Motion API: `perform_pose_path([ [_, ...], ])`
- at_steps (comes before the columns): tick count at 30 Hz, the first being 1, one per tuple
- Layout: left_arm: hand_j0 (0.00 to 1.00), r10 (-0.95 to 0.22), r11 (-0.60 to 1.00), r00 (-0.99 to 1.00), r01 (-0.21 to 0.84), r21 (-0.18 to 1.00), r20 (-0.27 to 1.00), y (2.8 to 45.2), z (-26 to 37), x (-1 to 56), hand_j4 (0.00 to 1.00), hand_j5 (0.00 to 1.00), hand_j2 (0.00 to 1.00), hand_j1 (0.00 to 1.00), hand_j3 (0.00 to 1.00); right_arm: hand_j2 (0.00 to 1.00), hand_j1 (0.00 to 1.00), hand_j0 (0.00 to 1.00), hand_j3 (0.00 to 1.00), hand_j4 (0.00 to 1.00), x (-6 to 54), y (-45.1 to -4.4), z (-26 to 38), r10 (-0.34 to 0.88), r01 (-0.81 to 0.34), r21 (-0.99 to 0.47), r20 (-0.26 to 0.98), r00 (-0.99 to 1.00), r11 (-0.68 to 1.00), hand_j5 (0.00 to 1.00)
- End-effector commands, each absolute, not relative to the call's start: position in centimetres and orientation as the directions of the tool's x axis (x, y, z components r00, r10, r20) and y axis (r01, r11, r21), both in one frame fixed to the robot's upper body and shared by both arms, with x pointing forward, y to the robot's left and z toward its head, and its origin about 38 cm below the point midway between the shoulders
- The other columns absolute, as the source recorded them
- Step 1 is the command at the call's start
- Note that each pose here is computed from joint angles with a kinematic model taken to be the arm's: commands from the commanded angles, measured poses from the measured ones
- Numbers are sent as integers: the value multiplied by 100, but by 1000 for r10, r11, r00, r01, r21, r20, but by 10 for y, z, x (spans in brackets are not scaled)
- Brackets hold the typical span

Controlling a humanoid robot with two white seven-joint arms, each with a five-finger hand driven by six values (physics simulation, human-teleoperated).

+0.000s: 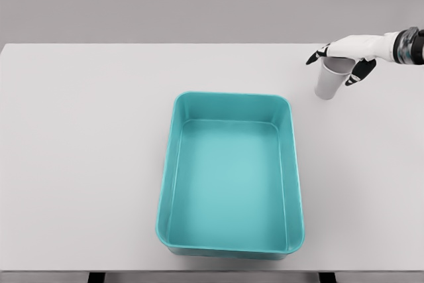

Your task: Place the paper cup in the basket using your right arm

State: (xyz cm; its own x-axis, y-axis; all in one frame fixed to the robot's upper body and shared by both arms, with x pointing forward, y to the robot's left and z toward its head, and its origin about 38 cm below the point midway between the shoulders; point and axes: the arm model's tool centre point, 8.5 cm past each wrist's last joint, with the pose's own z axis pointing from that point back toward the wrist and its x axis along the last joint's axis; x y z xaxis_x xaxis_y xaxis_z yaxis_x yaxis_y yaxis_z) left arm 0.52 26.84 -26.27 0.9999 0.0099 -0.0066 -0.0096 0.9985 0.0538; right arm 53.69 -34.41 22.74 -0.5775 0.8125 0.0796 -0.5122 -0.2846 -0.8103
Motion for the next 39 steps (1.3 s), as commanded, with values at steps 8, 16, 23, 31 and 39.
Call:
perform_pose_path([
  [8,100,10,999,1000,-9,53,-7,268,-263,5,100,100,100,100,100,78,78,78,78,78,537,-345,229,813,-511,-811,78,-577,-285,78],
  [16,100,10,999,1000,-9,53,-7,268,-263,5,100,100,100,100,100,71,71,71,71,71,537,-345,235,810,-500,-817,70,-582,-289,71],
  [23,100,10,999,1000,-9,53,-7,268,-263,5,100,100,100,100,100,68,68,68,68,68,534,-348,248,804,-474,-829,51,-592,-296,68],
  [31,100,10,999,1000,-9,53,-7,268,-263,5,100,100,100,100,100,65,65,65,65,65,531,-347,261,791,-442,-841,29,-611,-311,65],
  [39,100,10,998,1000,-9,55,-7,268,-263,5,100,100,100,100,100,64,64,64,64,64,519,-341,279,758,-390,-854,-7,-653,-344,64],
])
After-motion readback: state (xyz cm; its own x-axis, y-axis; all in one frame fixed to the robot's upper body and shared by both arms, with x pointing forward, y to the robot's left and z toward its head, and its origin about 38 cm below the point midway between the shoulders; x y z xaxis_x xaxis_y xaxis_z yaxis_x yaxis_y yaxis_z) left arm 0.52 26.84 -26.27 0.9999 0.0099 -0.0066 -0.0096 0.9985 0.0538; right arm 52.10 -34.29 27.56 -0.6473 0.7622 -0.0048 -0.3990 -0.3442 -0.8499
